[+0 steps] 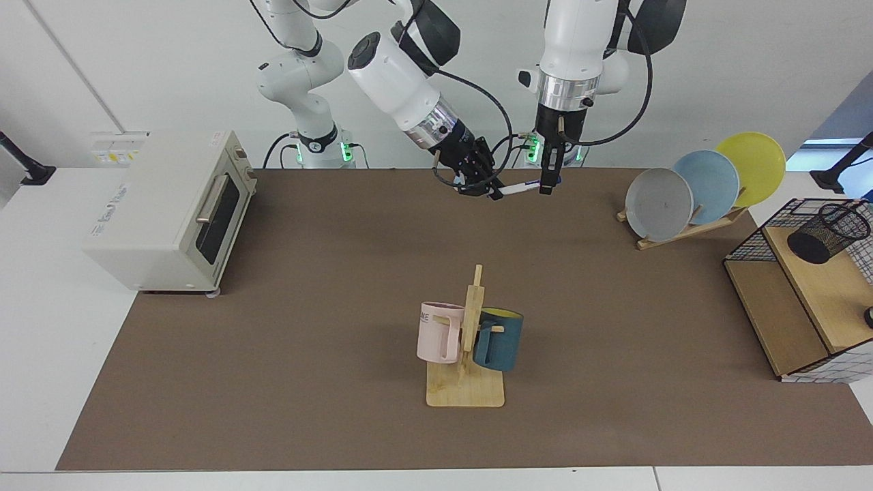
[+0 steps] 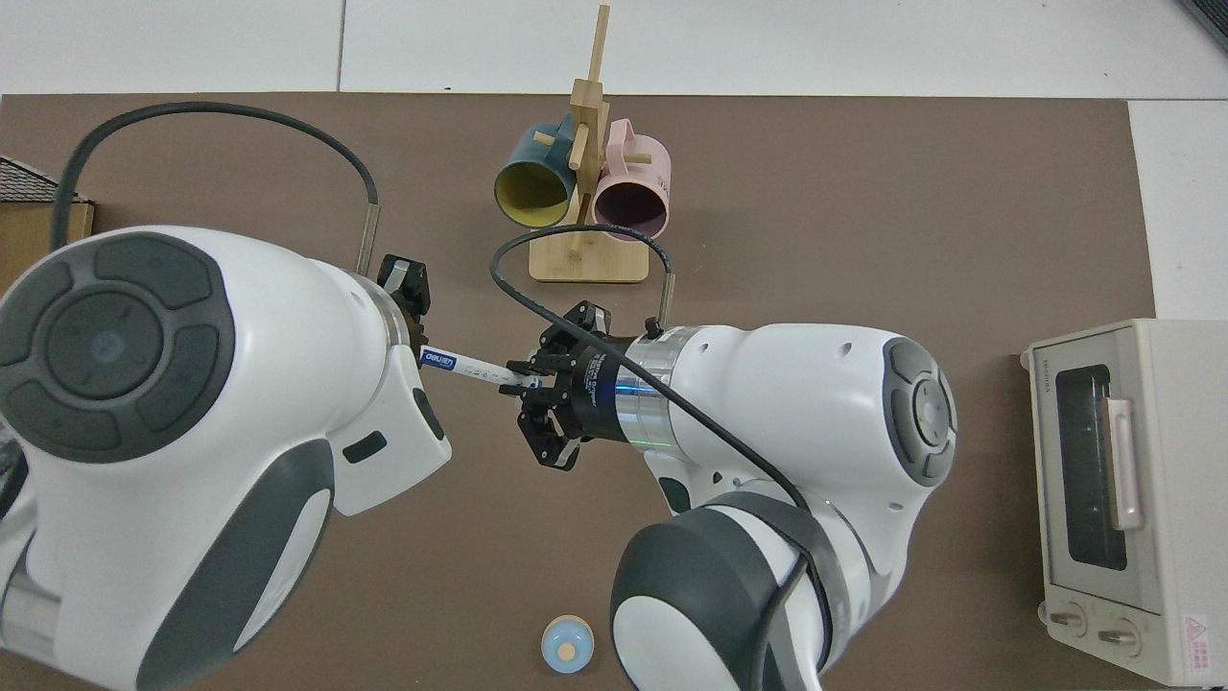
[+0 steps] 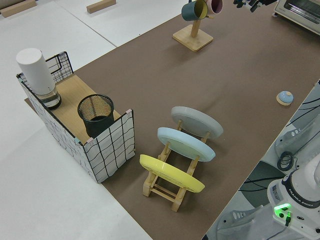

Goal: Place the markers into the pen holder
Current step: 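Grasp the marker cap end with the left gripper while the right gripper opens, then carry the marker toward the trays with the left gripper while the right gripper withdraws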

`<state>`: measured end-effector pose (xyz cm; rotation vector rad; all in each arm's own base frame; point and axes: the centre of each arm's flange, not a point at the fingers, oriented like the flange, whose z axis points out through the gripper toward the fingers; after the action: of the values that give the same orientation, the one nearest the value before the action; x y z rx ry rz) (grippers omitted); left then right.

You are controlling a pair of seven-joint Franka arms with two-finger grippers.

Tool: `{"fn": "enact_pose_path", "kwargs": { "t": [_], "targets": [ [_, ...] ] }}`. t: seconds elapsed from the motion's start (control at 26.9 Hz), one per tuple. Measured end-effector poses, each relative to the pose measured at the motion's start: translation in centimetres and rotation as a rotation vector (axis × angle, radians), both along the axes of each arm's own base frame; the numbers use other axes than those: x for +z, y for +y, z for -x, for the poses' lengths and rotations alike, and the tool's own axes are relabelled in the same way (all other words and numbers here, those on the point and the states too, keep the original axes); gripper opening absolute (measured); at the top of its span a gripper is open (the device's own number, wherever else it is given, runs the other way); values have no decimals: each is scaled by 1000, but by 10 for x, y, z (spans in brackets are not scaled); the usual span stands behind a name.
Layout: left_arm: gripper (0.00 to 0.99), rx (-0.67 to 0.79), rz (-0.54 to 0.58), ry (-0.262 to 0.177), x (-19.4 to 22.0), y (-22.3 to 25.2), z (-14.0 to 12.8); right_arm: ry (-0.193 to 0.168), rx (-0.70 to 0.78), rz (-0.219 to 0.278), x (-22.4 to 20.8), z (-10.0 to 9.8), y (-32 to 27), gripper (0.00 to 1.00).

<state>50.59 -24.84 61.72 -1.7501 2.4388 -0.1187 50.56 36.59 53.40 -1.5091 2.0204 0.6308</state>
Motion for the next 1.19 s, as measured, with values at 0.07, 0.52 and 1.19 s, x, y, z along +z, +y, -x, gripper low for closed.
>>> {"fn": "enact_pose_path", "kwargs": {
  "t": [0.07,0.52,1.19],
  "targets": [
    [167,0,0,0,0,0,0,0,0,0,0,0,0,176],
    [167,38,-12,33,-4,14,-3,-42,103,66,-1,0,-9,590],
    [167,346,-153,37,-12,199,-49,-309,879,441,31,-4,-163,1000]
  ]
}}
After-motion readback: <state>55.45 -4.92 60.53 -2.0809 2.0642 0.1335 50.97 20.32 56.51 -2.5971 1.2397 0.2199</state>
